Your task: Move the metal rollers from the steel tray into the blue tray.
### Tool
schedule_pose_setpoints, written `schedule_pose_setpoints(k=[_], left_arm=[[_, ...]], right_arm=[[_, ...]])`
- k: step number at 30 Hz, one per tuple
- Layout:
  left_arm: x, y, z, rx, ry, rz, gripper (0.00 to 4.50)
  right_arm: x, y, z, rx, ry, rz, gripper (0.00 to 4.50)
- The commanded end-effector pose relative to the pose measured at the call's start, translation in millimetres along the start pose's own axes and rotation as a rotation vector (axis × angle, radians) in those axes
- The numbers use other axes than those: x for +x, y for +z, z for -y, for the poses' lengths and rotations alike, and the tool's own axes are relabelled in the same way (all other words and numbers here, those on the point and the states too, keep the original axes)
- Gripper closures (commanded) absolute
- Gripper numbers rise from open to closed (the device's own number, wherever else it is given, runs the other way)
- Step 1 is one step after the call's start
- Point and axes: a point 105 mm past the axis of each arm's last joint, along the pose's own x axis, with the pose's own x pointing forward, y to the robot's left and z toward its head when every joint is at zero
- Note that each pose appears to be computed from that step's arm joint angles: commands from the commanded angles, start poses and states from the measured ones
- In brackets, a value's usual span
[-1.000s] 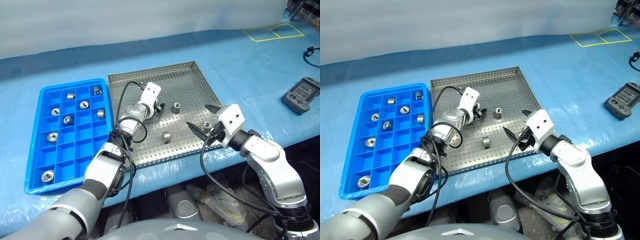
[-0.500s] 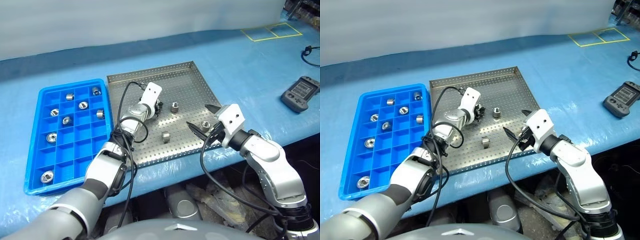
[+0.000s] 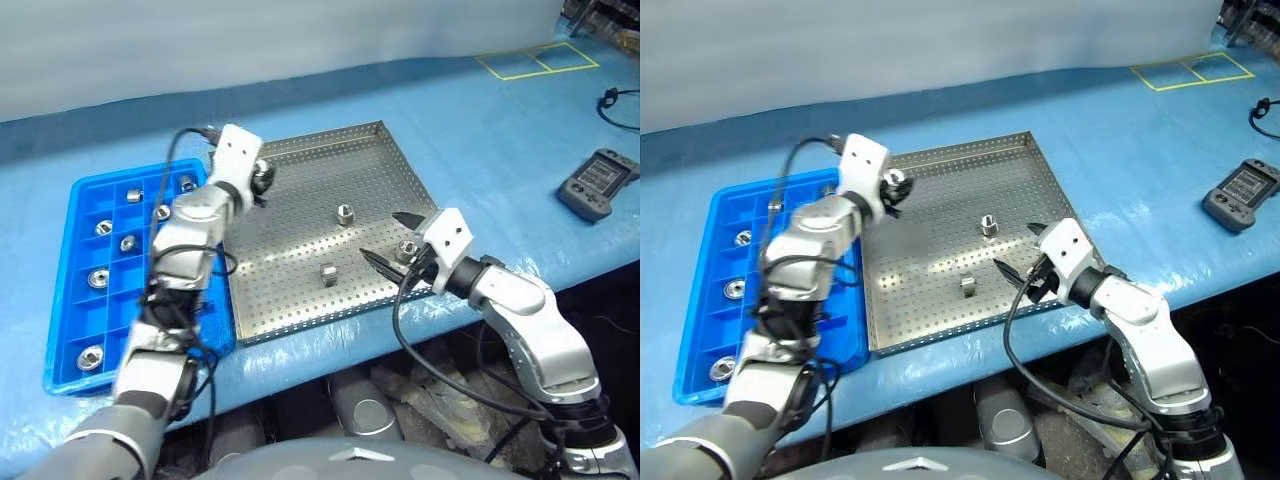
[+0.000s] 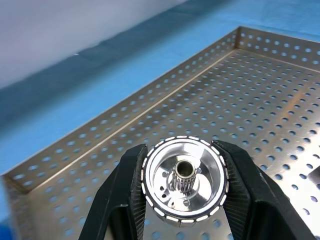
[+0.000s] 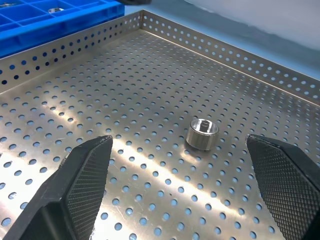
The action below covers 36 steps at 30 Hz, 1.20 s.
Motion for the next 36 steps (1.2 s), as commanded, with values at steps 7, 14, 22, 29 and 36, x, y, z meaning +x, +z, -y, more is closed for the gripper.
schedule_pose_setpoints(k=[7, 14, 22, 29, 36], left_arm=[[-94, -14, -27, 0.021, 0.106, -0.086, 2.75], [-131, -34, -34, -0.030, 0.202, -0.153, 2.75], [-134, -52, -33, -0.080, 0.224, -0.206, 2.75], [-125, -67, -28, -0.108, 0.193, -0.252, 2.75], [-123, -77, -31, -0.102, 0.197, -0.285, 2.75]], right_arm=[[21, 20, -14, -0.047, 0.140, 0.087, 0.00], [31, 29, -39, -0.056, 0.323, 0.122, 0.00], [31, 42, -56, -0.052, 0.434, 0.172, 0.00], [29, 45, -57, -0.057, 0.426, 0.183, 0.00], [26, 46, -53, -0.063, 0.397, 0.182, 0.00]])
